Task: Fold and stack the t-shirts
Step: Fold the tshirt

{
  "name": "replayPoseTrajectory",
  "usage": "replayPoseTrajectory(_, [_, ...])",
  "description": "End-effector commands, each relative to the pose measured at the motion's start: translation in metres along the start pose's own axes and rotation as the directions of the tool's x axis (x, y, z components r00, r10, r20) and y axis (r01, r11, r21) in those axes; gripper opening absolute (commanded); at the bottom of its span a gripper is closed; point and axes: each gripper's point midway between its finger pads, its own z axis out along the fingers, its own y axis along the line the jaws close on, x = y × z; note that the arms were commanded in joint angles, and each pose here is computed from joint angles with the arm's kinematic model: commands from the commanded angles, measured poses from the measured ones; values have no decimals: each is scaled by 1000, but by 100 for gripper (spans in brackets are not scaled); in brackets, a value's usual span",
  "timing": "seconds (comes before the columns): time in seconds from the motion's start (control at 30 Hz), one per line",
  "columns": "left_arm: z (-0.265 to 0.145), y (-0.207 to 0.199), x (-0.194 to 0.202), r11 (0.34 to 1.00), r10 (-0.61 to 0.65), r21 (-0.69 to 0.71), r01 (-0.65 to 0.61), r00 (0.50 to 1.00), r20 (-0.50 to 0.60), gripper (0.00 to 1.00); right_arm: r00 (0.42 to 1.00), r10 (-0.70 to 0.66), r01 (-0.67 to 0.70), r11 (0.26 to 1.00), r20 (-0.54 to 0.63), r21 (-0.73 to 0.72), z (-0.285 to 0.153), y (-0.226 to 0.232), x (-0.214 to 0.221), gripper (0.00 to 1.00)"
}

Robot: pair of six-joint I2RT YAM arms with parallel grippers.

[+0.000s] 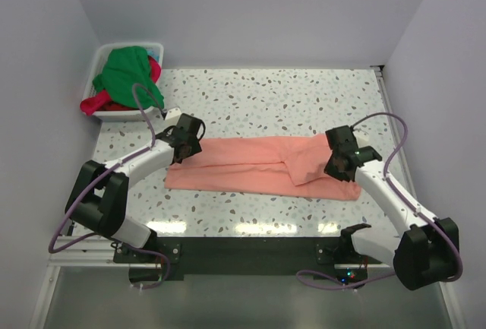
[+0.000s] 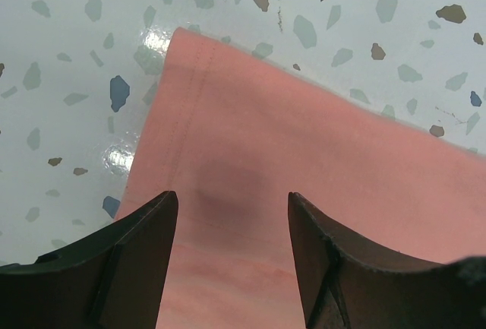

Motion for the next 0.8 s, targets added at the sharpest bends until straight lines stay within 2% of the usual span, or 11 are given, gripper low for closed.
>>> replayPoseTrajectory(0.0, [-3, -9, -9, 1000, -9, 29, 8, 999, 35, 65, 999, 21, -20, 999, -41, 34, -9, -16, 16, 0])
replayPoseTrajectory(0.37, [-4, -9, -7, 1000, -5, 28, 4, 999, 37, 64, 995, 90, -85, 987, -32, 135, -18, -42, 25, 0])
replayPoseTrajectory(0.5, [-5, -9, -6, 1000, -3, 28, 2, 999, 37, 64, 992, 125, -125, 975, 13, 186, -20, -52, 19, 0])
replayPoseTrajectory(0.57, [-5, -8, -6, 1000, 0, 24, 0, 999, 38, 64, 993, 112, -114, 979, 21, 166, -19, -48, 16, 0])
replayPoseTrajectory(0.6, [-5, -8, -6, 1000, -1, 24, 0, 999, 40, 64, 993, 114, -116, 978, 21, 175, -19, -49, 15, 1])
replayPoseTrajectory(0.7, [-6, -9, -7, 1000, 2, 24, -3, 999, 42, 64, 993, 114, -114, 977, 7, 178, -16, -46, 16, 24])
replayPoseTrajectory(0.77, [-6, -9, -8, 1000, 1, 25, -2, 999, 44, 64, 995, 104, -101, 983, -8, 156, -14, -40, 18, 25])
